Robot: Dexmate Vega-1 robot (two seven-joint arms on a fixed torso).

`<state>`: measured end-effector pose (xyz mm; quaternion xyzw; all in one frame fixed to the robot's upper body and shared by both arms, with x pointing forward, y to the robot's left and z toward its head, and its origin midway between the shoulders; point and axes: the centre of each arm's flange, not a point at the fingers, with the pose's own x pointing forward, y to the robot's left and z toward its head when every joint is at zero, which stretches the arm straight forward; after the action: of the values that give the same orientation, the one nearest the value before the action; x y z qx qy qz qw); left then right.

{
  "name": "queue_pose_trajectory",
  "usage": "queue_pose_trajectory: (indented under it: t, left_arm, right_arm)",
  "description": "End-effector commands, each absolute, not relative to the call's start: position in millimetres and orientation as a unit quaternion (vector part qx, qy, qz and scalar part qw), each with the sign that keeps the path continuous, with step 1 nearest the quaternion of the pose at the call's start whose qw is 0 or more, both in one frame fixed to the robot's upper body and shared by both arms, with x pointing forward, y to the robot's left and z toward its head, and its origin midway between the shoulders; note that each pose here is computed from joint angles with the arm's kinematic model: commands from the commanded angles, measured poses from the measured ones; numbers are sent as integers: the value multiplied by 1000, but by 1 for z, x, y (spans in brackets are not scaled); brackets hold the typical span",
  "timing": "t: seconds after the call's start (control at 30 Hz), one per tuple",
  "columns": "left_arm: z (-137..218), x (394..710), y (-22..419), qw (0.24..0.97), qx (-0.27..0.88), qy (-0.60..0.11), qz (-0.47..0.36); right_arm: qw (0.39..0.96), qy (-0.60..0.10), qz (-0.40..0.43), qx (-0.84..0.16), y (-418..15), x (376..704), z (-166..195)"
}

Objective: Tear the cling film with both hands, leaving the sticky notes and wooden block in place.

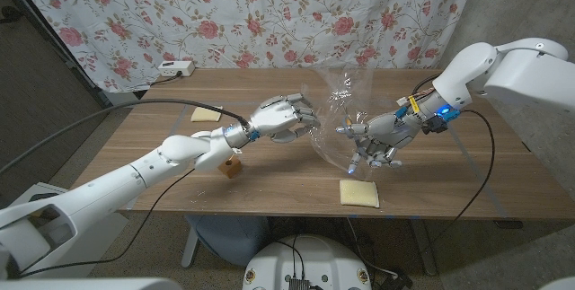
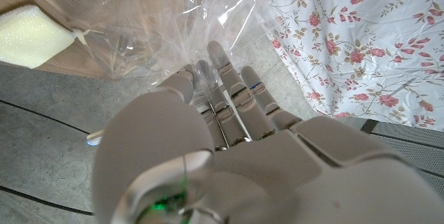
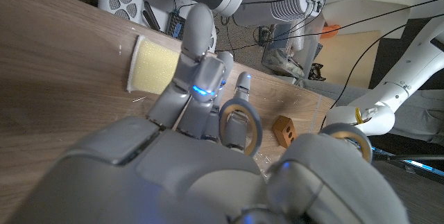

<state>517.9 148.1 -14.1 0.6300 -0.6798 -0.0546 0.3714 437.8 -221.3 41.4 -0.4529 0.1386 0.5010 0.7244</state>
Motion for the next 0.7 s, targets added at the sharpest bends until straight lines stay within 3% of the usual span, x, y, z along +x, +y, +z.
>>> queue_pose_trajectory:
  t: [0.03, 0.7]
  left_arm:
    - [-8, 528, 153, 407, 611, -678, -36]
    - [7, 541, 143, 430, 592, -681, -39]
  right_arm:
    - [726, 136, 503, -448, -219, 436, 42]
    - [721, 128, 500, -463, -218, 423, 43]
